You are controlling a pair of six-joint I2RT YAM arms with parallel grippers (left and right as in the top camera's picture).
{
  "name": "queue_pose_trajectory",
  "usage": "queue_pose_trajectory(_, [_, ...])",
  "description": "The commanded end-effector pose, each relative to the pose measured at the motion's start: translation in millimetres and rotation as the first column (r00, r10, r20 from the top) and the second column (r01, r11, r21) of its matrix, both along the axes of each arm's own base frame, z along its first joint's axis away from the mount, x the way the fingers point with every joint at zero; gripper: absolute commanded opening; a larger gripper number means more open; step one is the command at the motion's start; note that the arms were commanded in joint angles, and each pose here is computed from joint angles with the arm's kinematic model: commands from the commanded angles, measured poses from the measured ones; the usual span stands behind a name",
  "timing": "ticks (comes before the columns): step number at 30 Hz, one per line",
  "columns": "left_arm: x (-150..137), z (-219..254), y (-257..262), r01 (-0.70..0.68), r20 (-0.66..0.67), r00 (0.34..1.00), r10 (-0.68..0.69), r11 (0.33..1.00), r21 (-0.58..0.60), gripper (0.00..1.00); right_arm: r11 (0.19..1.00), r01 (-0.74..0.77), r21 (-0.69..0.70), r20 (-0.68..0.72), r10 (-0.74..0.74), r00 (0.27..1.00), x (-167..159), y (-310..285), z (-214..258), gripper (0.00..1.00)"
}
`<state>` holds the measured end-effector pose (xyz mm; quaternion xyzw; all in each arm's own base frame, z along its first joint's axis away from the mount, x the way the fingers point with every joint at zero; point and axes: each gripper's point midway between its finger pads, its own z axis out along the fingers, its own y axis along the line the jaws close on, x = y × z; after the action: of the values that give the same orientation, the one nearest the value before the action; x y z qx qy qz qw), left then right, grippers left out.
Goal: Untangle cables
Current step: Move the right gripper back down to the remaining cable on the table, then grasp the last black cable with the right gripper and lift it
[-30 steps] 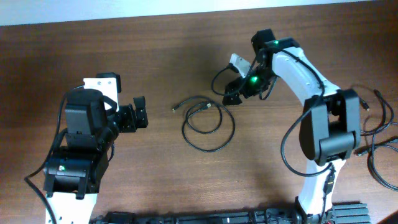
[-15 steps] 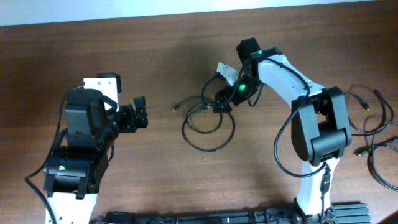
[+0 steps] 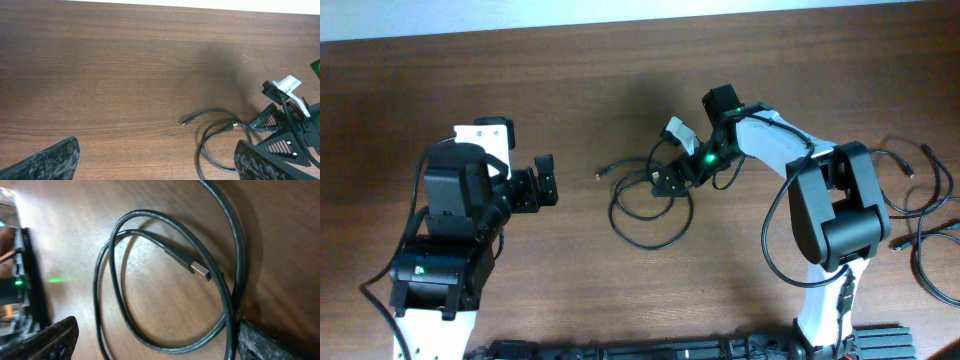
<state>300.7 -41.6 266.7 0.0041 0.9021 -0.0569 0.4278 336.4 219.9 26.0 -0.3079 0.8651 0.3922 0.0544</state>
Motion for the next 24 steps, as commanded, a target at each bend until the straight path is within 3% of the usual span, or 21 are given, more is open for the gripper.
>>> queue_pose_trajectory(1, [1,4,3,-0.019,0.009,1.0,0.019,1.0,-0.007,0.99,0.998,-0.012,-0.069,-0.1,0.005,0.995,-25,-6,-32,0.98])
queue_pose_trajectory(8, [1,4,3,-0.019,0.009,1.0,0.019,1.0,-0.007,0.99,0.999,-0.019,-0.037,-0.108,0.015,0.994,-28,3,-28,0.99])
queue_pose_trajectory(13, [1,4,3,-0.019,0.009,1.0,0.019,1.0,-0.007,0.99,0.997,0.023,-0.068,-0.25,-0.039,0.968,-47,8,-24,0.98])
queue_pose_trajectory(18, [1,4,3,-0.019,0.009,1.0,0.019,1.0,-0.007,0.99,0.999,0.002,0.035,-0.396,0.012,0.918,-78,29,-1,0.98])
queue_pose_trajectory(24, [1,4,3,-0.019,0.009,1.0,0.019,1.0,-0.007,0.99,0.95,0.013,0.311,-0.382,0.112,0.917,-74,65,37,0.88])
